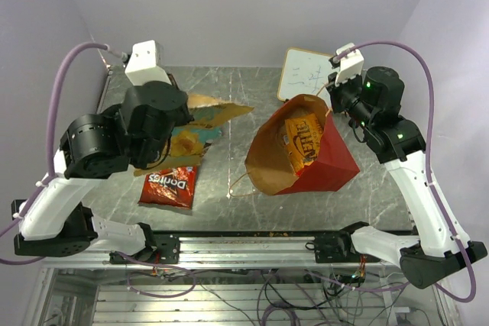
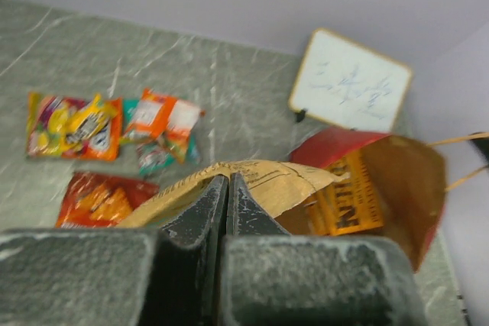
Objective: Take the snacks out of the paper bag
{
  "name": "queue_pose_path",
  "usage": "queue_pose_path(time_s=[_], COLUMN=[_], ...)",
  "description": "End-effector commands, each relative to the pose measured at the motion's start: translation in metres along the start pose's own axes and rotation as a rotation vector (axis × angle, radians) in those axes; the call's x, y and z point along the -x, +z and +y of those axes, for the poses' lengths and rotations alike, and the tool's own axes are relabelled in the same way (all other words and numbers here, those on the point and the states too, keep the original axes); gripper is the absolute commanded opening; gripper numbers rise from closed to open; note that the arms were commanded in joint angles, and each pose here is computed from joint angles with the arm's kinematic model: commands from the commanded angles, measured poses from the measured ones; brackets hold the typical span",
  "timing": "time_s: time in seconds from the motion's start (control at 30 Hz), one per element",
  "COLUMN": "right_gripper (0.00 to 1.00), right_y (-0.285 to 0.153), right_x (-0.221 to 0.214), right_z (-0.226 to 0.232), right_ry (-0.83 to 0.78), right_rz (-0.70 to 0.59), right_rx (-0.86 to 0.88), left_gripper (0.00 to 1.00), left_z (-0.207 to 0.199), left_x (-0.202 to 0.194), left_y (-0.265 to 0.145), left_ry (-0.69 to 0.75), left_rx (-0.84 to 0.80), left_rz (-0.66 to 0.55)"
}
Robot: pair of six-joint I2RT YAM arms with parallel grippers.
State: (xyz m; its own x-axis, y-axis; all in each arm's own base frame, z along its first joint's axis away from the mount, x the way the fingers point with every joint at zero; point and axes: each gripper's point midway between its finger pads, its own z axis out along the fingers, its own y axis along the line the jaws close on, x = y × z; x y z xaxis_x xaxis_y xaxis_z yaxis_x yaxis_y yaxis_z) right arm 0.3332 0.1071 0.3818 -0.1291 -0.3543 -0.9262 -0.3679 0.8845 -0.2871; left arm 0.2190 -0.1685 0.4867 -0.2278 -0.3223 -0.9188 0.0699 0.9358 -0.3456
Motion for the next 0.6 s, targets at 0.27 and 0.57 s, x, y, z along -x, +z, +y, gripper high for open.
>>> queue_pose_path(time_s=[0.27,0.57], right_gripper=[0.00,0.00], right_y=[-0.010,-0.009], right_x=[0.004,0.003], right_z=[0.002,0.003], right_ry=[-0.008,-0.011], right_rz=[-0.046,-0.041], right_rx=[0.009,0.015], left_gripper=[0.07,0.07], left_z=[0.093,0.100], left_x=[-0.079,-0.119], left_y=[-0.017,-0.019], left_ry=[-0.090,-0.059], left_rx=[0.239,0.251], left_rz=[0.114,0.227])
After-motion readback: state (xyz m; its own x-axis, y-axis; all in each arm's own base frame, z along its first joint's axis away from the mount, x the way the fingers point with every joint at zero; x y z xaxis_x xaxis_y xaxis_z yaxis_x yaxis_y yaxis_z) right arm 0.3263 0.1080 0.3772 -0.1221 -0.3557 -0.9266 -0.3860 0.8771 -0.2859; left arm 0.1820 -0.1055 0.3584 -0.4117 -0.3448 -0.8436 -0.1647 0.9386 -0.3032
